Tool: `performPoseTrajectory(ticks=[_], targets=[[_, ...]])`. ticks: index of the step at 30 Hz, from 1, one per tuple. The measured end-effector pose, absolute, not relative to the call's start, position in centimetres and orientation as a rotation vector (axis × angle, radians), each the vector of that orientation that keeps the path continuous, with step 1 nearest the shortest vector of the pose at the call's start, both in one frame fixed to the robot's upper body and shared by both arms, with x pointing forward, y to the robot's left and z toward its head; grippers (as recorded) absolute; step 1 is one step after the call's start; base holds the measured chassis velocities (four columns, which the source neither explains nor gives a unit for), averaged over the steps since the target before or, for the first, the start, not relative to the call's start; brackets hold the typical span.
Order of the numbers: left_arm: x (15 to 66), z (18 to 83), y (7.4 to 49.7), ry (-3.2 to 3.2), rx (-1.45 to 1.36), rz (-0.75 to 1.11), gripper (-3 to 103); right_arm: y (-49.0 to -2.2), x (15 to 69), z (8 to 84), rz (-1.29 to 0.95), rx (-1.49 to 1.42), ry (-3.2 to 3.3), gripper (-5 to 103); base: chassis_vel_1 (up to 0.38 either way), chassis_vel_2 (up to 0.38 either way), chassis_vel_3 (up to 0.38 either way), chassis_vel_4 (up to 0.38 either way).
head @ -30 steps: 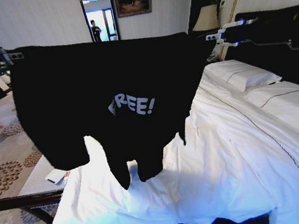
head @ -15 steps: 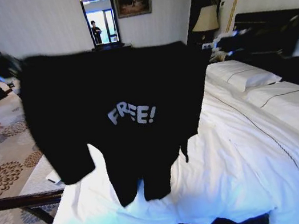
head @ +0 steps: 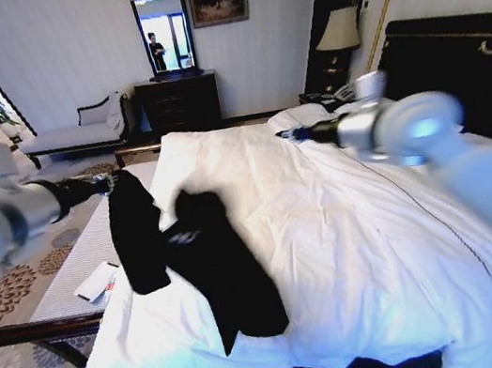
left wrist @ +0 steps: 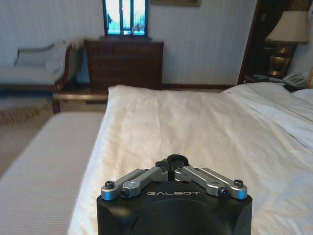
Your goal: Fold the clothes on the bed.
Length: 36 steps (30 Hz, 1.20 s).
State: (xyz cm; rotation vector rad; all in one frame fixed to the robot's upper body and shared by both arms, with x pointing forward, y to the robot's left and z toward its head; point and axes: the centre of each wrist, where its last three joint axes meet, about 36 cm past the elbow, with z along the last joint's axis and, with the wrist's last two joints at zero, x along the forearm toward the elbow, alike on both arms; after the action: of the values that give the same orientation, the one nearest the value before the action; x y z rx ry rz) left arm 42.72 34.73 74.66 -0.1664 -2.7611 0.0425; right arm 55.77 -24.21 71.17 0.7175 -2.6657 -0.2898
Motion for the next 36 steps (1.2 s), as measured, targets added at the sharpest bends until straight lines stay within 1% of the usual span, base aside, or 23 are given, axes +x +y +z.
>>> performPoseTrajectory(ticks=[3,4,6,11,17,18,19,20,21,24,26,29,30,32,33,35,36], targets=[[45.6,71.7,33.5,-2.71,-0.188,0.081,1,-23.5,58.2,68.5,-0.296,0.67,-2.633,0,0.0,0.0,0.0,0.0],[45.6,71.7,33.5,-2.71,-0.188,0.081,1,-23.5,58.2,68.5,-0.296,0.67,-2.633,0,0.0,0.0,0.0,0.0],[46.5,69.7,32.8,-2.681,-0.183,0.081,1,-23.3,58.9,66.9,-0.287,0.634,-2.622,0,0.0,0.0,0.0,0.0],[46.5,68.5,32.8,-2.655,-0.171,0.078,1,-23.8,59.2,66.2,-0.291,0.604,-2.618,0,0.0,0.0,0.0,0.0],[45.2,69.1,32.9,-2.665,-0.153,0.056,1,-24.4,58.9,66.0,-0.294,0.587,-2.621,0,0.0,0.0,0.0,0.0],[44.7,69.2,32.8,-2.669,-0.153,0.05,1,-24.5,58.8,65.9,-0.294,0.587,-2.622,-3,0.0,0.0,0.0,0.0],[44.7,69.2,32.8,-2.669,-0.153,0.05,1,-24.5,58.8,65.9,-0.294,0.587,-2.622,-3,0.0,0.0,0.0,0.0],[44.1,69.2,32.6,-2.673,-0.154,0.041,1,-24.6,58.7,65.9,-0.296,0.585,-2.622,2,0.0,0.0,0.0,0.0],[43.4,69.2,32.4,-2.676,-0.153,0.03,1,-24.7,58.6,65.8,-0.298,0.584,-2.622,2,0.0,0.0,0.0,0.0],[41.8,69.0,31.5,-2.686,-0.166,0.012,1,-25.7,57.8,65.6,-0.299,0.573,-2.624,19,0.0,0.0,0.0,0.0],[41.3,69.0,31.2,-2.689,-0.167,0.009,1,-26.0,57.6,65.5,-0.298,0.568,-2.627,19,0.0,0.0,0.0,0.0],[39.5,67.4,29.9,-2.665,-0.194,0.005,1,-27.7,56.4,65.0,-0.261,0.551,-2.642,35,0.0,0.0,0.0,0.0],[39.5,67.4,29.9,-2.665,-0.194,0.005,1,-27.7,56.4,65.0,-0.261,0.551,-2.642,35,0.0,0.0,0.0,0.0],[39.0,66.4,29.4,-2.646,-0.203,0.007,1,-28.4,56.0,64.6,-0.23,0.544,-2.648,46,0.0,0.0,0.0,0.0],[38.8,66.0,29.2,-2.637,-0.199,0.012,1,-28.5,56.0,64.5,-0.222,0.554,-2.65,46,0.0,0.0,0.0,0.0],[38.3,65.4,28.8,-2.628,-0.179,0.027,1,-28.4,56.7,63.9,-0.212,0.577,-2.641,57,0.0,0.0,0.0,0.0],[38.3,65.4,28.8,-2.628,-0.179,0.027,1,-28.4,56.7,63.9,-0.212,0.577,-2.641,57,0.0,0.0,0.0,0.0]])
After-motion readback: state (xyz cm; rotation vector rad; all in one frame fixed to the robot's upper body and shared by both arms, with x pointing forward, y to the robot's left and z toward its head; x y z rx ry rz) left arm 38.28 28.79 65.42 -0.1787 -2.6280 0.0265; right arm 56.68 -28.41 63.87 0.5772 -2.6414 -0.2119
